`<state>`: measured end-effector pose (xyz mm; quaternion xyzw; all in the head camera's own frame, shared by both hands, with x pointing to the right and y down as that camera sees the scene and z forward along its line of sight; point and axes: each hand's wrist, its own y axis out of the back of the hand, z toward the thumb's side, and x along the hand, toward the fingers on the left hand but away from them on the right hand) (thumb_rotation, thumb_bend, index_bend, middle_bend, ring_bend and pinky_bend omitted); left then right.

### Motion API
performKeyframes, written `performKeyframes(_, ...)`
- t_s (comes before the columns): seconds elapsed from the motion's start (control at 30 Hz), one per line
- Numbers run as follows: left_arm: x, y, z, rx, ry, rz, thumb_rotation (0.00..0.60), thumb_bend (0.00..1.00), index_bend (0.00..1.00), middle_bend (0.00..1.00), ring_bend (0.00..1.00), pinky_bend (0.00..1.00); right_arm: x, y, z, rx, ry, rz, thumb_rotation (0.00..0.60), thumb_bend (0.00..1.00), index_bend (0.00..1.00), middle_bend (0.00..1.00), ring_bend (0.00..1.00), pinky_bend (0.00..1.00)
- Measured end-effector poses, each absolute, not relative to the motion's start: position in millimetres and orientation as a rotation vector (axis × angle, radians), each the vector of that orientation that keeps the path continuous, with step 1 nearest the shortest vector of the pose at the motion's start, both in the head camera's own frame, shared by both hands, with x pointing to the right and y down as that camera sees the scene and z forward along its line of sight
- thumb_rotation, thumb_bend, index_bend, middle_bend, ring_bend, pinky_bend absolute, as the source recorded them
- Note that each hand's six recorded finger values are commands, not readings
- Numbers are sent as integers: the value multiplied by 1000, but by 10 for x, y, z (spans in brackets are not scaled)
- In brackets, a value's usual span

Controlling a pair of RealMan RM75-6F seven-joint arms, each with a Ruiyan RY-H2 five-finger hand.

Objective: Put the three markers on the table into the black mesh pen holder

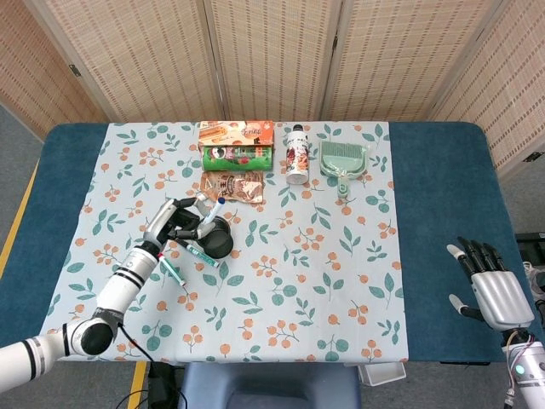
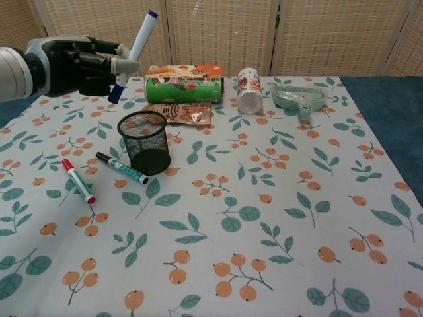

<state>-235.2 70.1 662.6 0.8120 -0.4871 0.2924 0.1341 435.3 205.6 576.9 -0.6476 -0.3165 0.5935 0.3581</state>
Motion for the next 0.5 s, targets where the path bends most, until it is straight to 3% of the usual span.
performKeyframes(0.5, -1994, 633, 6938, 2399, -1381, 804, 600, 379, 622, 1000, 978, 992, 4401, 2045, 5802, -1660, -816, 1566, 600, 265, 93, 0, 0, 0)
